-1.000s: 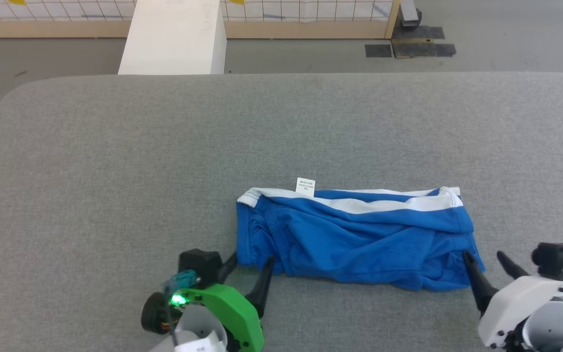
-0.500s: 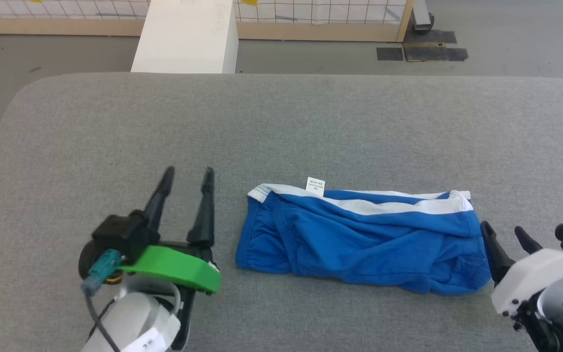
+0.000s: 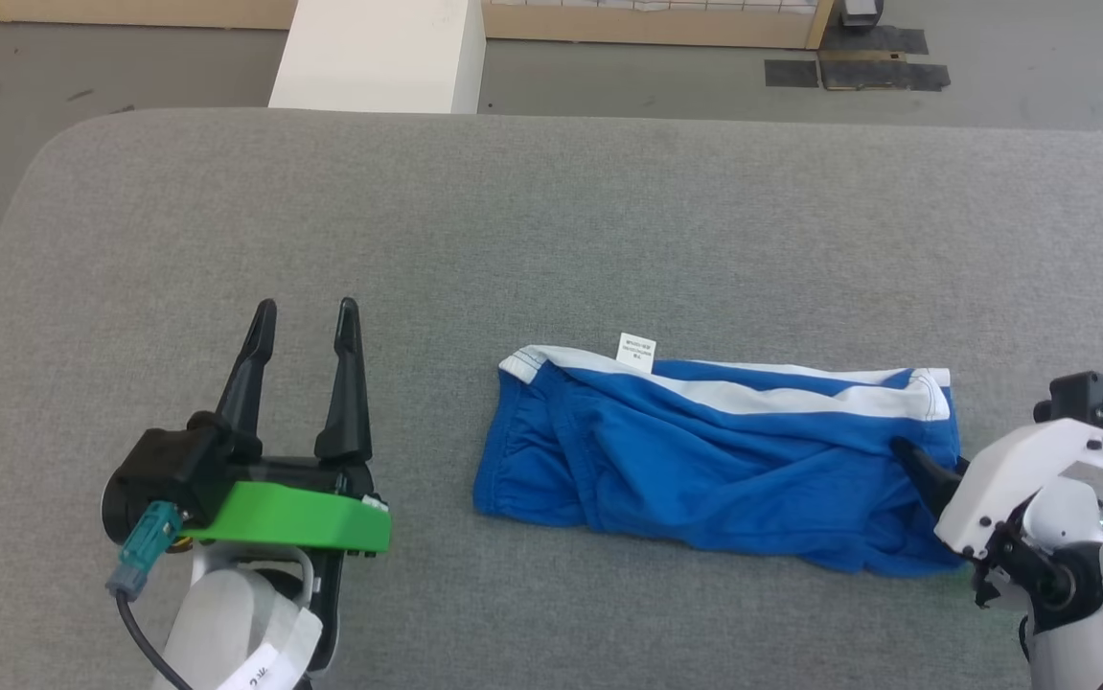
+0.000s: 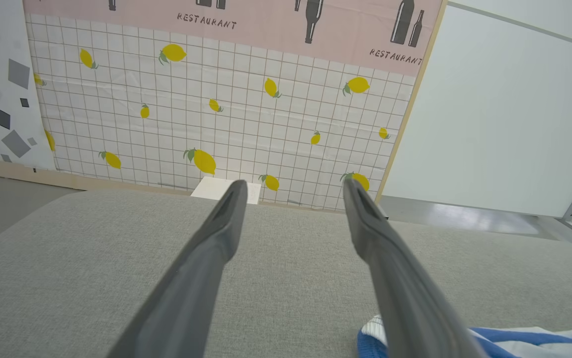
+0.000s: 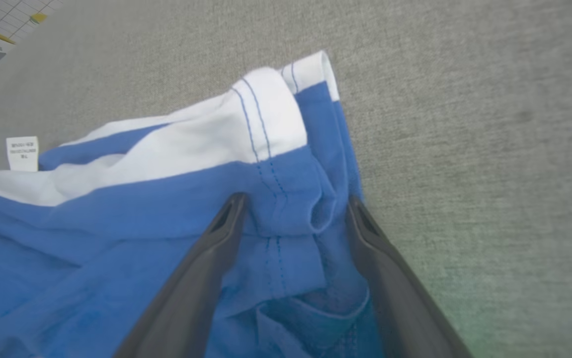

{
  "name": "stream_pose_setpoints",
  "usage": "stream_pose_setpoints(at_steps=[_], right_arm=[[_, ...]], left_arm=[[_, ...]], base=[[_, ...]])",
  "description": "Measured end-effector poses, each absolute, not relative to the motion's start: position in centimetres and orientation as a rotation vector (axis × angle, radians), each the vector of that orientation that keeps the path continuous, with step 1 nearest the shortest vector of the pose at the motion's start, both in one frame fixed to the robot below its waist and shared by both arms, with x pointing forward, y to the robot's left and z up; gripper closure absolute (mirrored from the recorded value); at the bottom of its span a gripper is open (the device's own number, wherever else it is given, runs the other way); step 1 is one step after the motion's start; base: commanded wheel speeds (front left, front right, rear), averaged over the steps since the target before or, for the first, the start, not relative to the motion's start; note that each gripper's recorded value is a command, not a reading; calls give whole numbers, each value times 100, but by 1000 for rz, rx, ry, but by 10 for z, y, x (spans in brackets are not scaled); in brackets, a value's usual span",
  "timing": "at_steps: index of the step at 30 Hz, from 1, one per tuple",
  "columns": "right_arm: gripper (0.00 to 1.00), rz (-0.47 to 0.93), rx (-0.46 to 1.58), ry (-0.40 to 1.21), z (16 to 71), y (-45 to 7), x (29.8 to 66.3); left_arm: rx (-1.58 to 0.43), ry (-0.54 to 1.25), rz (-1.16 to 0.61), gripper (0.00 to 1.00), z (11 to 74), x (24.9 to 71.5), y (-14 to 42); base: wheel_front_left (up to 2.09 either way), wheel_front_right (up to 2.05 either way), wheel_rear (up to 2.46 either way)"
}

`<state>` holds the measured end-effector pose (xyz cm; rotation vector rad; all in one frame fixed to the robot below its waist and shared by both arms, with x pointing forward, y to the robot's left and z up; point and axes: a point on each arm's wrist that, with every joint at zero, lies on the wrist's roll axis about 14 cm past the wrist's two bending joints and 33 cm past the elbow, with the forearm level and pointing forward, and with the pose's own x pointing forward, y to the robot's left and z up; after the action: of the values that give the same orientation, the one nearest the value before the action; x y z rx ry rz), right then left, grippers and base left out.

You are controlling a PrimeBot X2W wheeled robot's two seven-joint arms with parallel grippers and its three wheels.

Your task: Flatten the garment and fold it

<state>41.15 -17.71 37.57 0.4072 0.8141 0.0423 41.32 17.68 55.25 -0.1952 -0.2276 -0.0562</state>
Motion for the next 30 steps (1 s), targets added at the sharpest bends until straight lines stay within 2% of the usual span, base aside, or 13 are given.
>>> stream_pose_setpoints(at_steps=[2, 3, 4, 7, 15, 26, 30], right_arm=[[0, 66, 425, 849, 374, -171, 413], [12, 80, 435, 865, 373, -167, 412], [51, 90, 440, 879, 373, -166, 413], [100, 99, 436, 887, 374, -165, 413], [100, 57, 439, 837, 382, -175, 411], [100, -227, 219, 659, 413, -275, 410], [100, -233, 149, 633, 424, -280, 413]], left_arm=[[-193, -225, -49, 0, 551, 413, 179], [-194, -222, -48, 0, 549, 412, 180], [-195, -218, -44, 0, 548, 411, 181], [-197, -209, -35, 0, 544, 410, 184], [-183, -202, -42, 0, 542, 408, 183], [-189, -192, -56, 0, 540, 403, 178], [-189, -191, -56, 0, 540, 401, 178]], base=[[0, 0, 0], [0, 0, 0], [0, 0, 0], [0, 0, 0], [0, 0, 0], [0, 0, 0], [0, 0, 0]])
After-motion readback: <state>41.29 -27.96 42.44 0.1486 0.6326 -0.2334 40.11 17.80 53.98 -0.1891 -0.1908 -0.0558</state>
